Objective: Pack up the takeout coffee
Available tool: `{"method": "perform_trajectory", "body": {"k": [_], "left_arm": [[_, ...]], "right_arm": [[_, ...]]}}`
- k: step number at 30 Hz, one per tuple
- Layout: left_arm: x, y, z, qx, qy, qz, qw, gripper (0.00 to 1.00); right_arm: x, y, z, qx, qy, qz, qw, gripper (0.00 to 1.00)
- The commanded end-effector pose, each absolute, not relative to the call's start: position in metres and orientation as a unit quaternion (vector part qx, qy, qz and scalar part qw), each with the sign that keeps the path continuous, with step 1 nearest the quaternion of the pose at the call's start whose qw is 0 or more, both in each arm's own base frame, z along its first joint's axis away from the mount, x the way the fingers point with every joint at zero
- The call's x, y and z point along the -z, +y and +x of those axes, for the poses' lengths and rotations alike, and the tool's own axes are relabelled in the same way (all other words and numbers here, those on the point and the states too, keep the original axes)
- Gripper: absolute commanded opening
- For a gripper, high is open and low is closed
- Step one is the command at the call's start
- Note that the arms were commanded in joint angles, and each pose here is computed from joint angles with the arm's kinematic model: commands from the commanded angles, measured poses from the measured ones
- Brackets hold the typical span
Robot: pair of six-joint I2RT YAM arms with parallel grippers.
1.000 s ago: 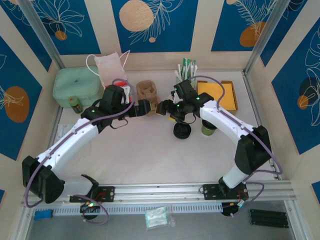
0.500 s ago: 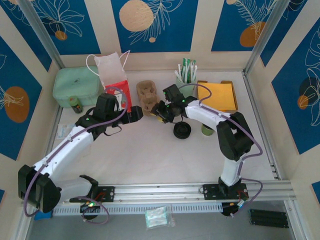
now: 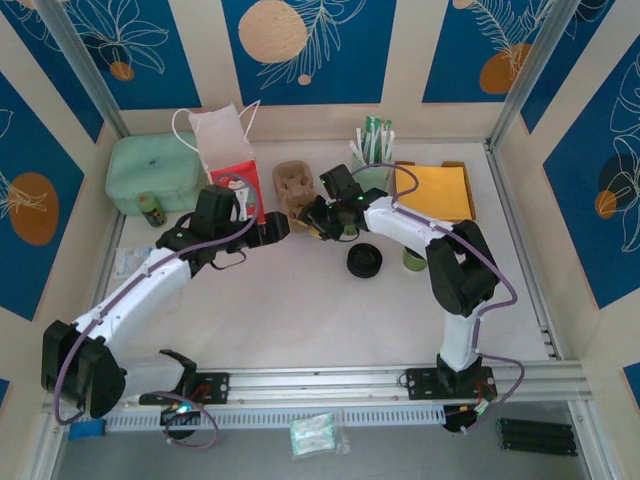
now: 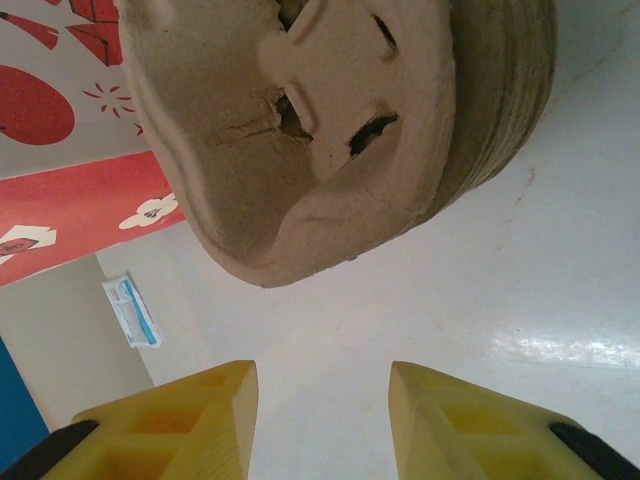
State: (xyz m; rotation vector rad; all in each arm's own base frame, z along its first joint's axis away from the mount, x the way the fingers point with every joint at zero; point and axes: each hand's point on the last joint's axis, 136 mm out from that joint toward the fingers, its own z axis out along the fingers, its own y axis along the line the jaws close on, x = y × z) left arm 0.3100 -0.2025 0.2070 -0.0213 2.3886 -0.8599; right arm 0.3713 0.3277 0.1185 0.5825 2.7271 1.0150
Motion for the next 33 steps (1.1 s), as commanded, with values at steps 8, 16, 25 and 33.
{"method": "perform_trajectory", "body": {"k": [8,16,25,33], "left_arm": [[-0.211,-0.204,0.314,0.339,0.891,-0.012,0.303,0.99],[-0.211,-0.197,0.314,0.328,0.892,-0.020,0.309,0.99],[-0.214,-0.189,0.313,0.319,0.892,-0.031,0.319,0.99],[-0.216,-0.186,0.312,0.321,0.890,-0.035,0.322,1.00]], "right_arm": [[-0.157,0.320,0.372,-0.273,0.940,0.141,0.148,0.39],[-0.147,0.332,0.376,-0.258,0.940,0.172,0.142,0.38],[-0.125,0.335,0.374,-0.225,0.934,0.239,0.139,0.34],[-0.119,0.333,0.381,-0.216,0.933,0.251,0.140,0.34]]}}
